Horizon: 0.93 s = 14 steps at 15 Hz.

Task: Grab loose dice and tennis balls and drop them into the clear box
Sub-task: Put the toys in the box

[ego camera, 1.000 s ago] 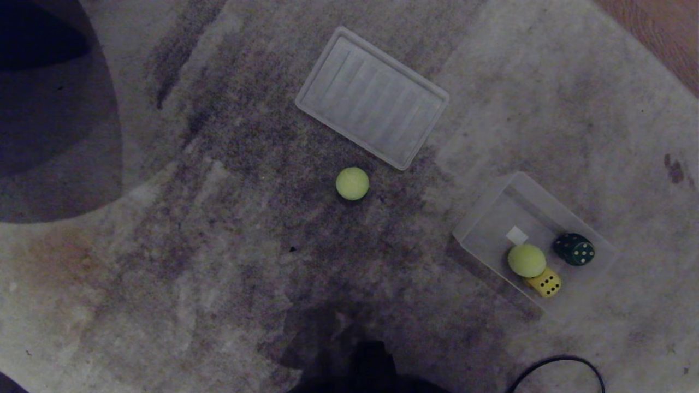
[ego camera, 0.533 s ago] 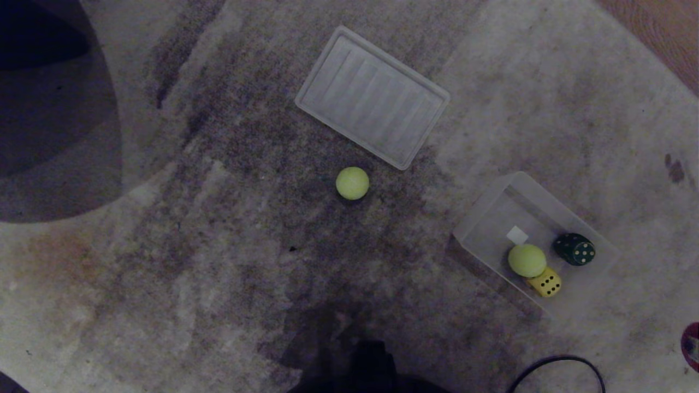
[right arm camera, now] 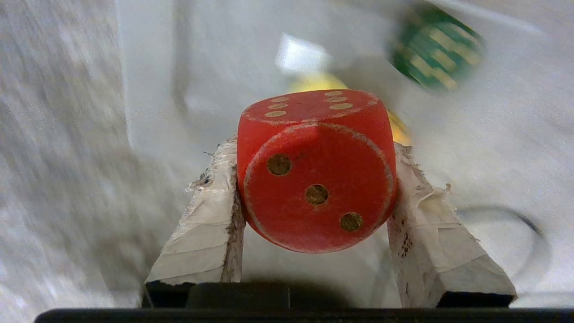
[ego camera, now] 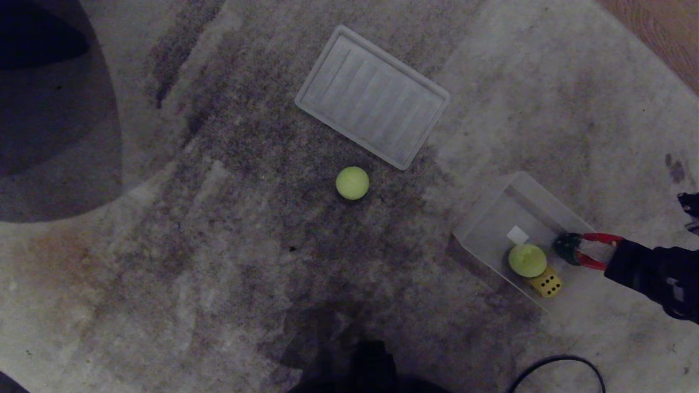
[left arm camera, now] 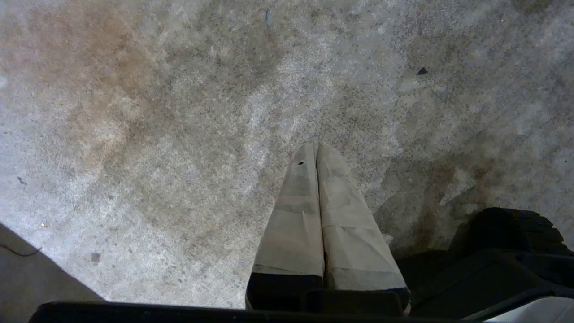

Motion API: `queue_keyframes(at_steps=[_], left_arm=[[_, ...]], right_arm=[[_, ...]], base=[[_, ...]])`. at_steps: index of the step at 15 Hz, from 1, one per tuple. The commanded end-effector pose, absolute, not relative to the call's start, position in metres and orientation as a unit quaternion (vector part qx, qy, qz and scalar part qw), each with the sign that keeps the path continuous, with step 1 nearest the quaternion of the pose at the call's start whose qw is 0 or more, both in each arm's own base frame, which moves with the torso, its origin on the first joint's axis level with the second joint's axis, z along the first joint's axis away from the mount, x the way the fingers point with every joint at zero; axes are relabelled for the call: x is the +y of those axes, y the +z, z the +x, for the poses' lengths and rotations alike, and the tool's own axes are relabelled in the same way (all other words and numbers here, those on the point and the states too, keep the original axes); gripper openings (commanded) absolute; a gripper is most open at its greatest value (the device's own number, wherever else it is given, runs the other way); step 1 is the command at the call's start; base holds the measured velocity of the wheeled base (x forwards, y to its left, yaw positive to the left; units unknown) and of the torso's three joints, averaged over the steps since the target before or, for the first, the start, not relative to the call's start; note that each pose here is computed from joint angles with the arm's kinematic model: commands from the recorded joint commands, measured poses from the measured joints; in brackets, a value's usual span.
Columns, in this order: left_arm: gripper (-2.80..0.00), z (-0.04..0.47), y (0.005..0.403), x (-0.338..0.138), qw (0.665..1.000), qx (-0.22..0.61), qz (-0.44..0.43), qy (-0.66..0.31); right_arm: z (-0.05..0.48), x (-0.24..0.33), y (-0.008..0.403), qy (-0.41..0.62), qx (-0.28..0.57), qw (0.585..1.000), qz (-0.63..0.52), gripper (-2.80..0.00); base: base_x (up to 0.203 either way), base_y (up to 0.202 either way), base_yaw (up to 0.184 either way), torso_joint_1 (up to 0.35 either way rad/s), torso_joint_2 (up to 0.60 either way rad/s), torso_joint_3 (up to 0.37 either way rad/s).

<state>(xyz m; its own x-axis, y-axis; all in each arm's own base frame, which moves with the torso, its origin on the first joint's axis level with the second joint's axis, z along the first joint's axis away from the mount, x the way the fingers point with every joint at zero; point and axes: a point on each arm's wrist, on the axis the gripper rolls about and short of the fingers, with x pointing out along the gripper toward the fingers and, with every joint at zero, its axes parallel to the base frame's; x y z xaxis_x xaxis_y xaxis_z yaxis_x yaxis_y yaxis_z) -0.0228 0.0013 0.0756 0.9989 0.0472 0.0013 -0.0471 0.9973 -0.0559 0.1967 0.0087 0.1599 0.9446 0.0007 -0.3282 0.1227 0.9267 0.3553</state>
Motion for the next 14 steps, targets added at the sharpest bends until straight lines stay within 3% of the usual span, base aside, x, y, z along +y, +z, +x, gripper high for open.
queue_keyframes(at_steps=[1, 6, 7, 14], left_arm=[[-2.8, -0.023, 0.075, 0.001, 0.999, 0.0, -0.028, 0.024], [-2.8, -0.023, 0.075, 0.001, 0.999, 0.0, -0.028, 0.024], [-2.8, -0.023, 0.075, 0.001, 0.999, 0.0, -0.028, 0.024], [-2.8, -0.023, 0.075, 0.001, 0.999, -0.001, -0.028, 0.024]], right_arm=[[0.243, 0.016, 0.131, -0.025, 0.18, 0.964, 0.193, -2.8], [0.272, 0.031, 0.121, 0.003, 0.165, 0.967, 0.195, -2.8], [0.271, 0.031, 0.119, 0.004, 0.168, 0.966, 0.196, 0.0], [0.24, 0.025, 0.14, 0.003, 0.147, 0.971, 0.19, 0.0]], base=[[0.0, 0.0, 0.0, 0.0, 0.0, 0.0], [0.0, 0.0, 0.0, 0.0, 0.0, 0.0], [0.0, 0.0, 0.0, 0.0, 0.0, 0.0], [0.0, 0.0, 0.0, 0.0, 0.0, 0.0]])
